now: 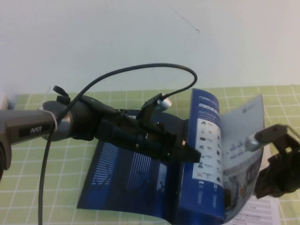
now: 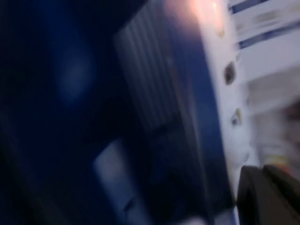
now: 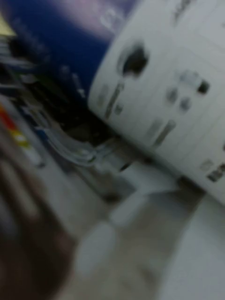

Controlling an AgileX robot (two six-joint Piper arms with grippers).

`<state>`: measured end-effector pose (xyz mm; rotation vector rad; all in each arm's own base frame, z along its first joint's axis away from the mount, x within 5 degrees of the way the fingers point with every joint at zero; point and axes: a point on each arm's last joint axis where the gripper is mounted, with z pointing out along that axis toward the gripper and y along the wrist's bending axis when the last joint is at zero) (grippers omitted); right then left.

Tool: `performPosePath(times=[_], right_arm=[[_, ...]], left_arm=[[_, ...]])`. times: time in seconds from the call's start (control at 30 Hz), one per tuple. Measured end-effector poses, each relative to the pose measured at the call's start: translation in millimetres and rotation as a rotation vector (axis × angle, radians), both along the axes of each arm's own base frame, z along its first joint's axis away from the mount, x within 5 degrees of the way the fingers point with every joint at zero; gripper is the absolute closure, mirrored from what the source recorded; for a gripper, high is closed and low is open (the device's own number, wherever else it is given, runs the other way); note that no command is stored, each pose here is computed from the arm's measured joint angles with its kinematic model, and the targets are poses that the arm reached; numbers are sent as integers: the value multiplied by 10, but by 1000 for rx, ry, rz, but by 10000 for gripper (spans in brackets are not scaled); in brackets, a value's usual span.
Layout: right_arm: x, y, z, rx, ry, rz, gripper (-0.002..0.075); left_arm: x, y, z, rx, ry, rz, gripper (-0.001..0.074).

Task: Close book
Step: 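Close the open booklet and leave it lying on the table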

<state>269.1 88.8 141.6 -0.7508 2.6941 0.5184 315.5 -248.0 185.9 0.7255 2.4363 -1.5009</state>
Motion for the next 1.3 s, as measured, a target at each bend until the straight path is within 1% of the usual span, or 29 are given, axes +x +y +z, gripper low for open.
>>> performPosePath(times=[0.1,0.2,0.3,0.37,0.43,0.57,0.7,0.8,0.9,0.97,1.03,1.07,1.1,1.13,1.17,1.23,1.3], right_arm=[[-14,-63,361,-53,-104,-2,727],[-66,-120,737,-85,-191,-21,727],[-133,-129,1091,-55,-286,-36,727],[-174,-108,1238,-18,-333,-29,727],[-198,-80,1294,20,-351,-13,727],[-207,16,1338,126,-363,17,727],[-182,104,1430,225,-437,70,727],[-151,137,1487,263,-486,91,727],[-78,165,1416,266,-478,104,727],[-19,180,1306,259,-442,107,727],[48,193,1160,245,-396,112,727],[94,199,1047,229,-360,117,727],[132,202,948,215,-327,119,727],[157,202,863,203,-294,116,727],[183,200,755,184,-255,115,727],[216,184,581,141,-192,119,727],[243,150,356,73,-107,126,727]], left_arm=[[2,-31,62,-81,-7,2,738],[-4,-45,98,-124,-5,-5,738],[-4,-49,107,-135,-8,-6,738],[-8,-49,110,-138,-8,-11,738],[-30,-51,123,-153,0,-35,738],[-73,-92,234,-192,-16,-123,738],[-84,-153,367,-194,-42,-168,738],[-68,-180,465,-196,-57,-176,738],[-46,-161,576,-164,-102,-200,738],[-42,-105,651,-110,-142,-226,738],[-31,-1,691,-9,-166,-237,738],[-16,64,699,67,-182,-226,738],[9,139,686,156,-194,-205,738],[56,233,648,274,-214,-172,738],[94,300,607,357,-216,-137,738],[188,462,517,556,-223,-42,738],[268,593,465,693,-239,42,738]])
